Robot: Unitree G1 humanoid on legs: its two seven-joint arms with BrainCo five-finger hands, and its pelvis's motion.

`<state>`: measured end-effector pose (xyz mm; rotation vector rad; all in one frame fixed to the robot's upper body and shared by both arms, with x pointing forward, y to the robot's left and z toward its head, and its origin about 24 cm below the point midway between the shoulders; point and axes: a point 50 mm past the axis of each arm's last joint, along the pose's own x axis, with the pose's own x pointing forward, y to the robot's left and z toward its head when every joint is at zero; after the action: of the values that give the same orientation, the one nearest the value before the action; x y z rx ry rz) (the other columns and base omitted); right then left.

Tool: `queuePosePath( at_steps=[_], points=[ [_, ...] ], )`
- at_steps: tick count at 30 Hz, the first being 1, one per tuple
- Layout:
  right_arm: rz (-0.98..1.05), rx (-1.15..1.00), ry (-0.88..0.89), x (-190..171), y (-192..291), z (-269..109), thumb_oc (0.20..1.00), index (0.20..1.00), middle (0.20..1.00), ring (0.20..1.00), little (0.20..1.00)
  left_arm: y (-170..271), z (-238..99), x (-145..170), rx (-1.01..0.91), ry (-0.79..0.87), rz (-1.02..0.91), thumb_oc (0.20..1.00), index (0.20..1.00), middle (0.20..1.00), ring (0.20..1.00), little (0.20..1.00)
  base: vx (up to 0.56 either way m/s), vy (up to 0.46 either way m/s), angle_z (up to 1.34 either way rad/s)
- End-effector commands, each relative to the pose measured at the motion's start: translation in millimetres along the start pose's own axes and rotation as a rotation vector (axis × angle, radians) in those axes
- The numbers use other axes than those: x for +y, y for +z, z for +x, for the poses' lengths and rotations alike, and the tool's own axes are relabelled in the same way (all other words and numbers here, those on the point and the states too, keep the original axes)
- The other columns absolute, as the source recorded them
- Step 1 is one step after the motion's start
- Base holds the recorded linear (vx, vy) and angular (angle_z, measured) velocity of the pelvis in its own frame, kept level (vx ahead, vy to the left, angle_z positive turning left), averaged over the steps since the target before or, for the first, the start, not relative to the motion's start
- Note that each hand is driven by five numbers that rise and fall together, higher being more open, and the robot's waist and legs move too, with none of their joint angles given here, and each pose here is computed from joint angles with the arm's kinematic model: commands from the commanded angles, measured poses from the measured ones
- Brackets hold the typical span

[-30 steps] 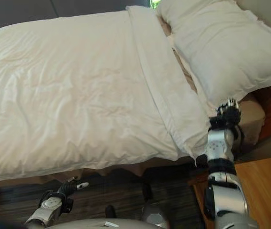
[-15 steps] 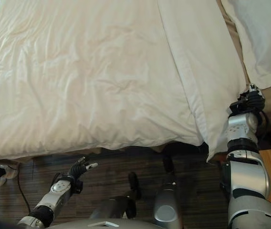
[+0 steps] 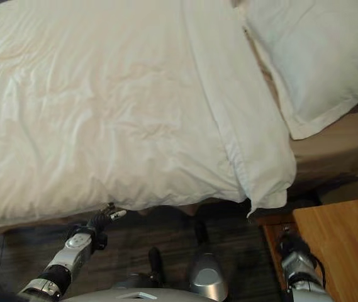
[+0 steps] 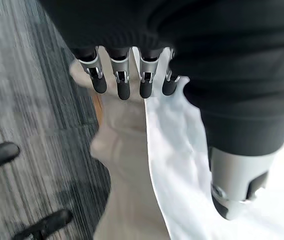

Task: Making the bed.

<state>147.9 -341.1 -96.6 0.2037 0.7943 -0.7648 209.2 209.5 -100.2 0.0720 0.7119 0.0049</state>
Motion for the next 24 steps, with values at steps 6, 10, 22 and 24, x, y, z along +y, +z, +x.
queuePosePath(
  at_steps=[6, 10, 22, 24],
  points=[
    [-0.719, -0.380, 0.211, 35, 59, -19, 1.000, 1.000, 1.000, 1.000, 1.000, -25, -11, 9, 0.069, -0.021, 0.080, 1.000, 1.000, 1.000, 1.000, 1.000, -0.01, -0.021, -0.09],
    [-0.842, -0.569, 0.310, 61, 77, -40, 1.000, 1.000, 1.000, 1.000, 1.000, -26, -17, 8, 0.045, -0.040, 0.097, 1.000, 1.000, 1.000, 1.000, 1.000, -0.01, 0.006, -0.04],
    [-0.770, -0.457, 0.434, 85, 19, -47, 1.000, 1.000, 1.000, 1.000, 1.000, 38, -21, 15, -0.236, -0.006, 0.149, 1.000, 1.000, 1.000, 1.000, 1.000, 0.00, 0.002, 0.00],
    [-0.752, -0.440, 0.456, 88, 14, -48, 1.000, 1.000, 1.000, 1.000, 1.000, 47, -23, 12, -0.283, -0.016, 0.145, 1.000, 1.000, 1.000, 1.000, 1.000, 0.00, 0.000, 0.00]
  ],
)
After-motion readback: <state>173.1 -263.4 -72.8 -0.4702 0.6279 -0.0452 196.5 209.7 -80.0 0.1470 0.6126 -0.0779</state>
